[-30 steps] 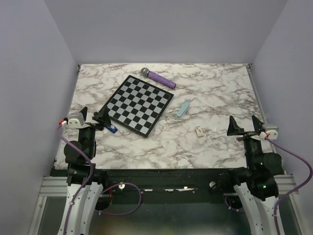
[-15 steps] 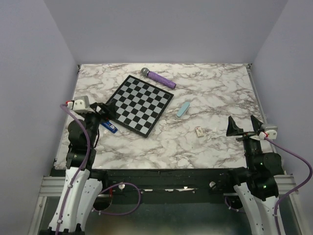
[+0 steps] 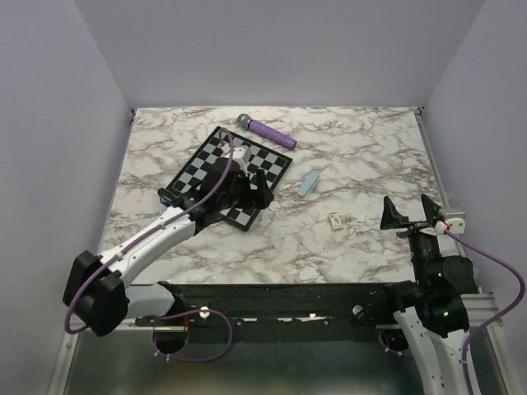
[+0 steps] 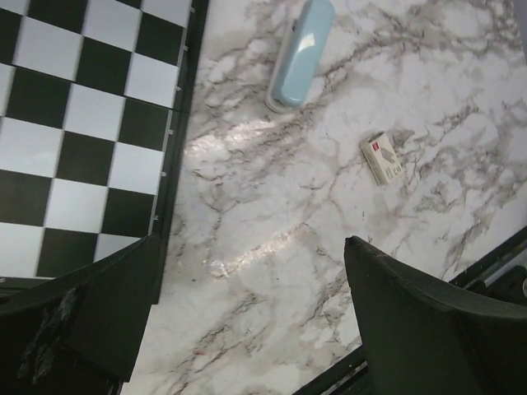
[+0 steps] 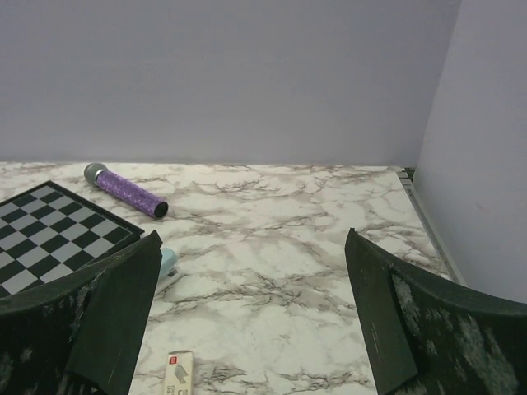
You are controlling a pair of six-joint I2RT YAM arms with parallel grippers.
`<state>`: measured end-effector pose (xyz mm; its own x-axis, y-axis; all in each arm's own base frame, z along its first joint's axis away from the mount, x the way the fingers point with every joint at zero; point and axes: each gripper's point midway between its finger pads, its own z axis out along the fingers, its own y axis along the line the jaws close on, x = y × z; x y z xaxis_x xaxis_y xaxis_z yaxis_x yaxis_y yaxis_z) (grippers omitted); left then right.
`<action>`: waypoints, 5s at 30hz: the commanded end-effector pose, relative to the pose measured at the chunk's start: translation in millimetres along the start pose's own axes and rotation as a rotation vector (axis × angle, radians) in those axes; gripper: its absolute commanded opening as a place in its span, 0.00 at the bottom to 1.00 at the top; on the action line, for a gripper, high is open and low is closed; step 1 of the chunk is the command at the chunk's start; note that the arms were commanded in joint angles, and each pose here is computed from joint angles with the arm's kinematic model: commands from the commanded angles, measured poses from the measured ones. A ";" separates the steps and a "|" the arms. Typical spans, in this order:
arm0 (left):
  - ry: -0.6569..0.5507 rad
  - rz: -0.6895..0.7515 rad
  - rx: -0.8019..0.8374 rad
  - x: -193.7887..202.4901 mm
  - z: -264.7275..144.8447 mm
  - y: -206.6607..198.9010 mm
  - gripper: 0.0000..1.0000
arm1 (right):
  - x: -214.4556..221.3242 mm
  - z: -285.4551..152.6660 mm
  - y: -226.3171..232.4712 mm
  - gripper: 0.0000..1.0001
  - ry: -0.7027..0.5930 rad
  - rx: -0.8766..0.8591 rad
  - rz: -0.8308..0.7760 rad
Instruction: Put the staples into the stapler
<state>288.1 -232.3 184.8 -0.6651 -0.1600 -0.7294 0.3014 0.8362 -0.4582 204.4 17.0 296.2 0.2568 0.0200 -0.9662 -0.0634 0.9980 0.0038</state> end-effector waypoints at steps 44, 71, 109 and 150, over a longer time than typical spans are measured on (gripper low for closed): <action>0.248 0.165 -0.475 1.8 147.8 124.1 0.99 | -54.7 -45.0 -5.6 1.00 -0.251 -0.012 0.037; -0.139 0.055 -0.337 -134.5 -13.3 61.8 0.99 | 3.9 -0.4 32.2 1.00 0.329 -0.084 0.237; -0.362 0.332 -0.308 -114.0 -82.6 73.0 0.99 | 279.3 30.8 98.8 0.73 1.466 -0.085 0.027; -0.343 0.365 -0.179 -108.1 -73.8 54.6 0.99 | 262.9 -58.2 288.7 0.61 1.292 -1.151 -0.619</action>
<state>326.3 -127.2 275.5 -0.2774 0.0278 -0.9603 0.3069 0.9498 -0.0612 201.4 307.9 19.1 -0.3098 -0.8904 -0.3335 -0.9438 0.3303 -0.0053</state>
